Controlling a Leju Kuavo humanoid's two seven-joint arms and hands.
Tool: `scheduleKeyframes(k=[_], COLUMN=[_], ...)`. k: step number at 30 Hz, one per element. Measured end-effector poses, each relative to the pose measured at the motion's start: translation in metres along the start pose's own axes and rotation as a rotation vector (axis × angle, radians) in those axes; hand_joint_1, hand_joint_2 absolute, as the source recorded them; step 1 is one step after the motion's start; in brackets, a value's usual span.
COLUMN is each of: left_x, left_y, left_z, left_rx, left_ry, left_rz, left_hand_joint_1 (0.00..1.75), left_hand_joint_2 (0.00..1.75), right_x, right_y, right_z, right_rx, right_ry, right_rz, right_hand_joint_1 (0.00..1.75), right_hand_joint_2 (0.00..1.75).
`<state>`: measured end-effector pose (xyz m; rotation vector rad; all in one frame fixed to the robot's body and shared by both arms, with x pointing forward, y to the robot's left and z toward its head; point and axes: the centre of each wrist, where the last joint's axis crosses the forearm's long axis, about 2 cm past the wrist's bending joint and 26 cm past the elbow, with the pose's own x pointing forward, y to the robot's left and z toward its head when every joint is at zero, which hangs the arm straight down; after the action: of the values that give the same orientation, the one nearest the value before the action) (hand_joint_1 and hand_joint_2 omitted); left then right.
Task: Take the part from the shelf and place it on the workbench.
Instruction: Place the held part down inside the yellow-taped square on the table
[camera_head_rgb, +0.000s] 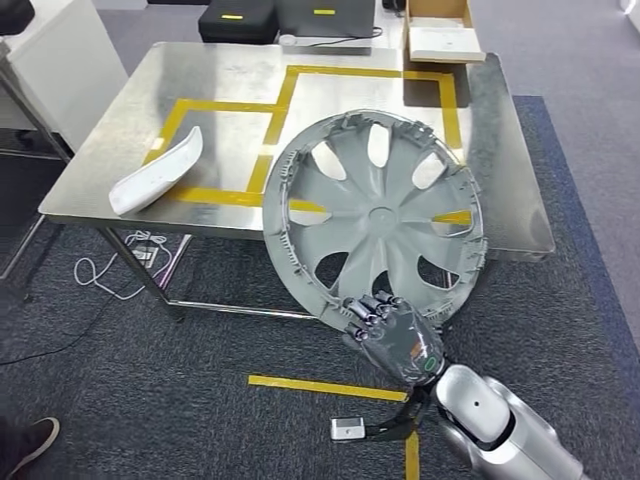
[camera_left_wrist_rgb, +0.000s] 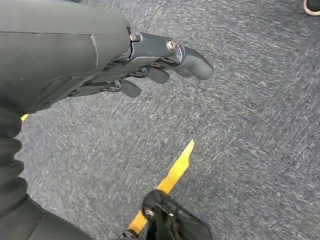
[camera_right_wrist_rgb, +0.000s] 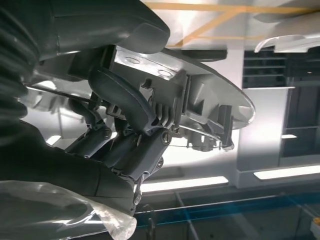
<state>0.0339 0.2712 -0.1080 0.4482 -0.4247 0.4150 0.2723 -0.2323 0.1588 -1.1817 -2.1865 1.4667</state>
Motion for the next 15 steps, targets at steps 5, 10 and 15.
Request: scheduleKeyframes(k=[5,10,15], left_x=[-0.001,0.000,-0.003], left_y=[0.000,-0.001,-0.001], left_z=[0.000,0.001,0.002], left_rx=[0.006,0.010,0.021], left_ry=[0.008,0.022,0.030], left_rz=[0.017,0.027,0.033], left_hand_joint_1=[0.00,0.00,0.00], left_hand_joint_2=[1.75,1.75,1.75], right_x=[-0.006,-0.018,-0.021], right_y=[0.000,-0.002,-0.002], right_z=[-0.007,-0.025,-0.032], right_rx=[-0.003,-0.020,-0.022], right_ry=[-0.013,-0.035,-0.046], right_rz=[-0.017,-0.009,-0.026], right_hand_joint_1=[1.75,1.75,1.75], right_hand_joint_2=[1.75,1.75,1.75])
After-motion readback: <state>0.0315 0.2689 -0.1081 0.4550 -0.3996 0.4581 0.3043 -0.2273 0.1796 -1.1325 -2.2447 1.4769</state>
